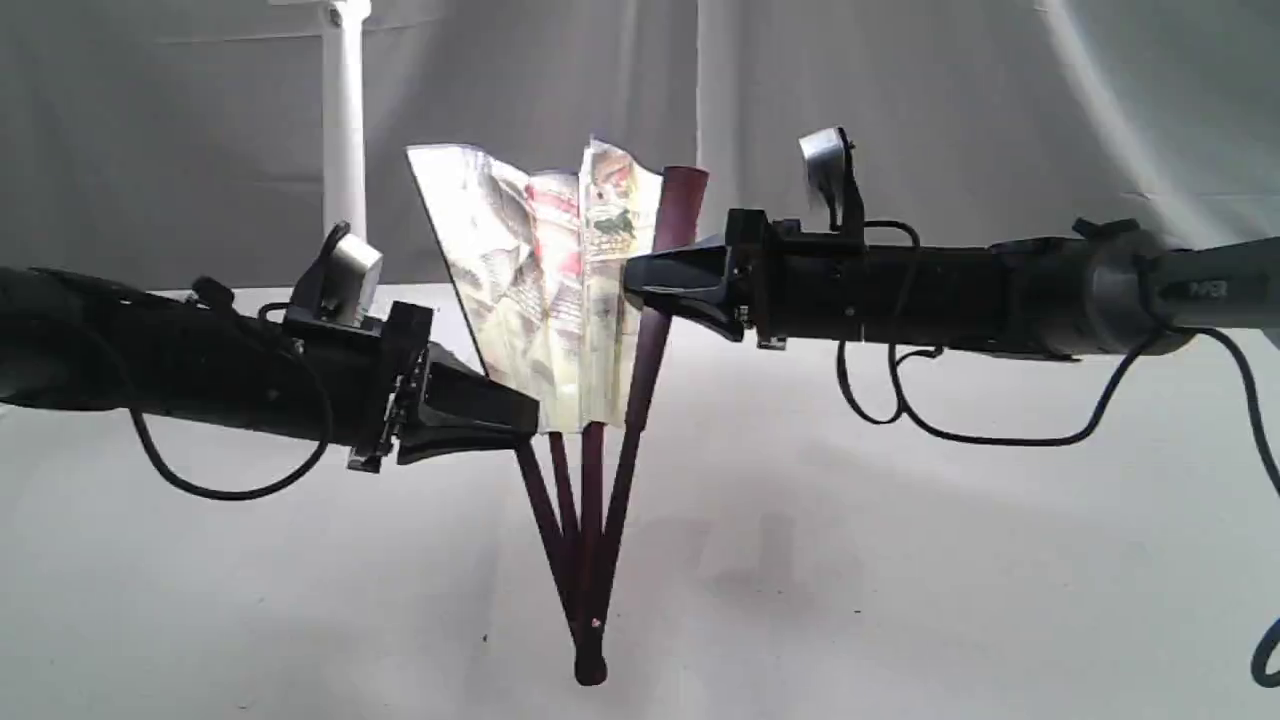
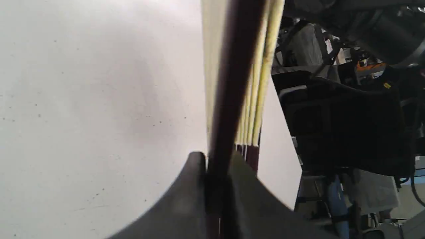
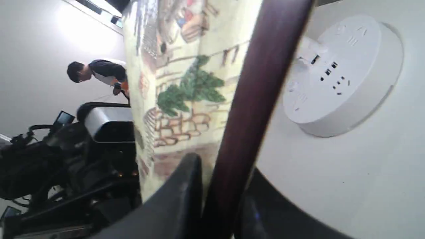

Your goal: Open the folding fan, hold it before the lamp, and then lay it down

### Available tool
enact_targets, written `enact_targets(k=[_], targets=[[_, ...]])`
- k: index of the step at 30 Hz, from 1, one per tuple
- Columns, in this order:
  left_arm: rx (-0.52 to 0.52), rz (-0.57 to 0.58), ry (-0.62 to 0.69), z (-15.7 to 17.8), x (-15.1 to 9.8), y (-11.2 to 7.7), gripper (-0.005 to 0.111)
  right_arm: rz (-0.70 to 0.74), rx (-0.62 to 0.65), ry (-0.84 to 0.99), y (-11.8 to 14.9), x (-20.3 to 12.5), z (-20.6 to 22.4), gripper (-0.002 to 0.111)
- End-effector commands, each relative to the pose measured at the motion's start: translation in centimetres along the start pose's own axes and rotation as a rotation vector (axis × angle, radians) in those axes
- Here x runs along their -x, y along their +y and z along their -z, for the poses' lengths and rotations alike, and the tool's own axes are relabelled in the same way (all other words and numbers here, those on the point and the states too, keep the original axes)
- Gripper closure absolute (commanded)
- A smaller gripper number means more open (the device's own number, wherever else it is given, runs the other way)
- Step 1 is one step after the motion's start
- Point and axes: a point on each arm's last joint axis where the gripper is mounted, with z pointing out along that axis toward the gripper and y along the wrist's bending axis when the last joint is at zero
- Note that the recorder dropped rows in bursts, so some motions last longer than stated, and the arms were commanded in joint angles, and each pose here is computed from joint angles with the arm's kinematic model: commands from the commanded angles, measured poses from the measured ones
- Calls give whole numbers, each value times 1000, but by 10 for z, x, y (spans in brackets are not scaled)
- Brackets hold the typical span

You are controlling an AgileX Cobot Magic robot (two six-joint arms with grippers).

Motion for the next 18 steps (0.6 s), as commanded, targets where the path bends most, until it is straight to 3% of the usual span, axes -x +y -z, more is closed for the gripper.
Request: enact_targets(k=[1,12,18], targets=[[-38,-13,-17,2,4,-10,107,41,-17,11,2,2,1,108],[-87,16,-102,3,11,-14,107,-110,21,11,2,5,10,108],[-90,-23,-113,3,12,-15,107,-113,12,36,2,2,9,108]])
